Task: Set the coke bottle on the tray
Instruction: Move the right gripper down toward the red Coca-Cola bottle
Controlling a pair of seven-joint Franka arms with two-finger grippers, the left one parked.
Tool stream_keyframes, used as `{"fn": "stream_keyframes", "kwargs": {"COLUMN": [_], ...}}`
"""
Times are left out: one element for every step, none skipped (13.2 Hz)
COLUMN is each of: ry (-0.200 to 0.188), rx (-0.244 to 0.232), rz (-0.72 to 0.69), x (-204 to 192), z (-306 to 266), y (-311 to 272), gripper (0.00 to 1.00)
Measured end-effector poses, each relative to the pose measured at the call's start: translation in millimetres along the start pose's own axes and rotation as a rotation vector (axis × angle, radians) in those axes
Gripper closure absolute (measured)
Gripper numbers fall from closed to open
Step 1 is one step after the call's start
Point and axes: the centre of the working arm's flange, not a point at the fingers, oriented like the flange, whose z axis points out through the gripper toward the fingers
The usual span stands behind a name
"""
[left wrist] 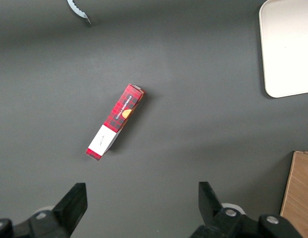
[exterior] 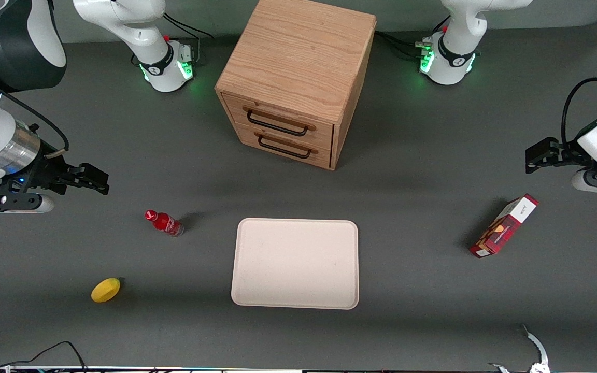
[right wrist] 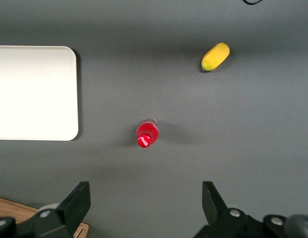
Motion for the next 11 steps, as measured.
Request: {"fn": "stream_keyframes", "kwargs": {"ry": [0.0, 0.001, 0.002, 0.002, 0.002, 0.001, -0.002, -0.007, -0.014, -0.025, -0.036], "rx": [0.0, 0.001, 0.001, 0.001, 0.001, 0.001, 0.0, 0.0, -0.002, -0.003, -0.005], "rz": [0.0, 0.0, -0.001, 0.0, 0.0, 0.001, 0.001, 0.001, 0.0, 0.0, -0.001], "x": [0, 0, 0, 0, 0, 0, 0, -1, -1, -1, -1], "z": [0, -1, -1, -1, -1, -1, -1, 0, 3, 8, 16], "y": [0, 0, -1, 0, 0, 0, 0, 0, 0, 0, 0], "gripper": [0.0, 0.0, 0.0, 0.0, 0.0, 0.0, 0.0, 0.0, 0.0, 0.0, 0.0]}}
